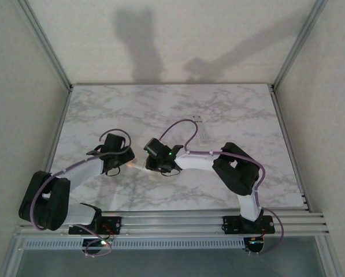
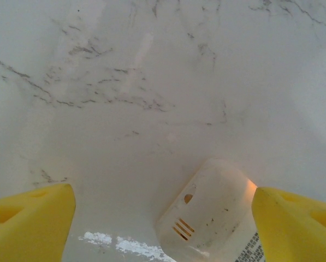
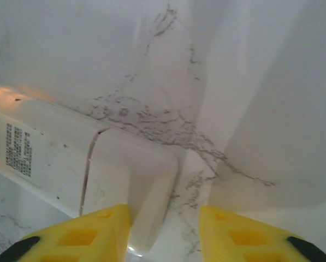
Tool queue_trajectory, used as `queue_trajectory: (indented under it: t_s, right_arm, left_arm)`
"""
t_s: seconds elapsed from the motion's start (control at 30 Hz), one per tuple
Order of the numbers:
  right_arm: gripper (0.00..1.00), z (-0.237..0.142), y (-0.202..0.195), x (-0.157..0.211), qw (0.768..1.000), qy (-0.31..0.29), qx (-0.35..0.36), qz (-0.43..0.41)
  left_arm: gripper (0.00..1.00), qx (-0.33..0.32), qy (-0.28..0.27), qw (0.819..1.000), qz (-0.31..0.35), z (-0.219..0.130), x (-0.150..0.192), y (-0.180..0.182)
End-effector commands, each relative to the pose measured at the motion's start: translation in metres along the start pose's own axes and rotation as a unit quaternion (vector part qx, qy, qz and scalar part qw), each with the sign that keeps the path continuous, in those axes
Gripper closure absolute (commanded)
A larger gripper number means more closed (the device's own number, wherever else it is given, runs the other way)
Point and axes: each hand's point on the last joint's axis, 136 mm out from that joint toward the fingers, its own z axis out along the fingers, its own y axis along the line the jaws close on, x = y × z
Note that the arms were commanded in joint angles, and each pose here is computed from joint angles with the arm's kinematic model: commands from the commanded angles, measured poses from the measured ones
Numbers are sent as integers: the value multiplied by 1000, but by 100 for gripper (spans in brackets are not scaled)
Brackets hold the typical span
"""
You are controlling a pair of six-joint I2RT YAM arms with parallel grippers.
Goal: Load the batteries into the remote control
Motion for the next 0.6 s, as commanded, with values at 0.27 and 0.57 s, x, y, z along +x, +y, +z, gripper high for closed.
queue_trajectory:
  t_s: [0.27, 0.57]
  right_arm:
    - [68, 40, -10, 33, 997, 61, 34, -13]
    - [68, -2, 42, 6, 997, 12, -61, -46]
  left_arm:
    - [21, 32, 18, 999, 2, 12, 11, -7]
    - [24, 123, 44, 991, -31, 13, 20, -38]
